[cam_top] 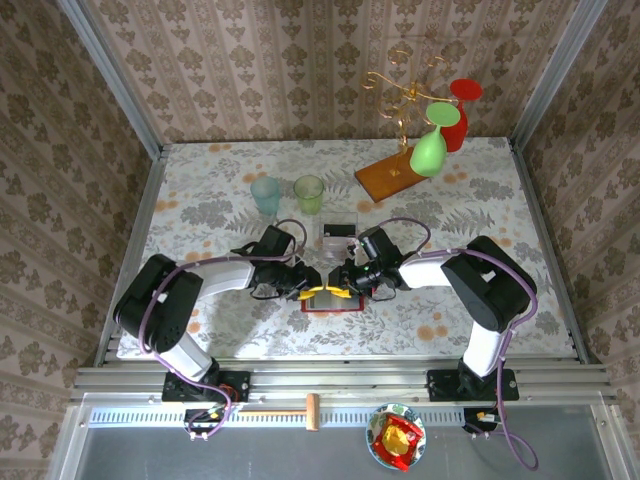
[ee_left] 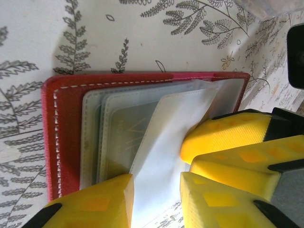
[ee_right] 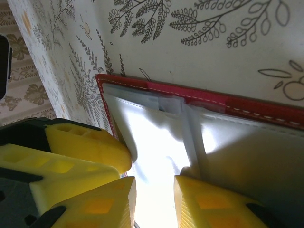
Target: Take the credit cards out of the card holder
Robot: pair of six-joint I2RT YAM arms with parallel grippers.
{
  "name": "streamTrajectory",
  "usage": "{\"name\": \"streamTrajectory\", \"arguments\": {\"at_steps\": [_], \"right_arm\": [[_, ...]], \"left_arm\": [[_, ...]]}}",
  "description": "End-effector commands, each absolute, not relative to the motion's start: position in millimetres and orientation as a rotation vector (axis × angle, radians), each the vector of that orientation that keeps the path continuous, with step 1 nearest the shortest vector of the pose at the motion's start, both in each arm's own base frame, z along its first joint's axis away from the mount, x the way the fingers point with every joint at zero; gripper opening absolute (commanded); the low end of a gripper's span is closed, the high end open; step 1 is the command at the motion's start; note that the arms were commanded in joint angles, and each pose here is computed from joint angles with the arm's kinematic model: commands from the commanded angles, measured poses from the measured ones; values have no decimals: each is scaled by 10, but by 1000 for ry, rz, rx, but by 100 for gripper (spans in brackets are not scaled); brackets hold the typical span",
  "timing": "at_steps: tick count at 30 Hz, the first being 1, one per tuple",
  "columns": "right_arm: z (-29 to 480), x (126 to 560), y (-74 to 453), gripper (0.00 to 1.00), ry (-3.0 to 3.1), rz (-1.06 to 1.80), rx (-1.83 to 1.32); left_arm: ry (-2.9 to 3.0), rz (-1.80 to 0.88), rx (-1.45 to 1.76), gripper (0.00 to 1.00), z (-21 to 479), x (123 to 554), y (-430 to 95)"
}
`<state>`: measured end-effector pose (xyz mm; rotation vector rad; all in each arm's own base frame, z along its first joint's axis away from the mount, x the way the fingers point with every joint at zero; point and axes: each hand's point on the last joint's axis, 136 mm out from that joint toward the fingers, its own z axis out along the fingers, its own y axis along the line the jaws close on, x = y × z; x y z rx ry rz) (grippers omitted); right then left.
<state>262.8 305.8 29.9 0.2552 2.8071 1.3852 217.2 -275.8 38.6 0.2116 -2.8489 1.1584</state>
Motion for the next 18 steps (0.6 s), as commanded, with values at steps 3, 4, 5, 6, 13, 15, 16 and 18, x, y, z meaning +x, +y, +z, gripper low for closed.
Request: {"name": "streamTrajectory", "arguments": {"at_steps": [3, 4, 5, 6, 13, 15, 16, 18], "right_arm": [[143, 2508, 2949, 30, 2872, 1339, 319], [145, 2511, 2947, 30, 2872, 1340, 322], [156, 2514, 2948, 30, 2868, 1341, 320], [151, 2509, 2943, 30, 2870, 1339, 321], [138, 2498, 2935, 30, 2874, 1336, 324], [138, 2497, 2936, 30, 2874, 1337, 324], [140, 2497, 2940, 30, 2874, 1339, 323], [135, 2493, 2936, 30, 2876, 1337, 324]], "left_arm": [[-2862, 1144, 236, 32, 403, 2192, -2762], [-2869, 1144, 237, 33, 416, 2198, -2756], [-2878, 1143, 237, 33, 426, 2206, -2748], [-2881, 1145, 239, 33, 433, 2211, -2746], [-2877, 1135, 242, 34, 404, 2215, -2752], [-2880, 1129, 245, 34, 413, 2212, -2743], [-2887, 1128, 247, 34, 421, 2223, -2737], [-2902, 1122, 246, 35, 432, 2233, -2722]]}}
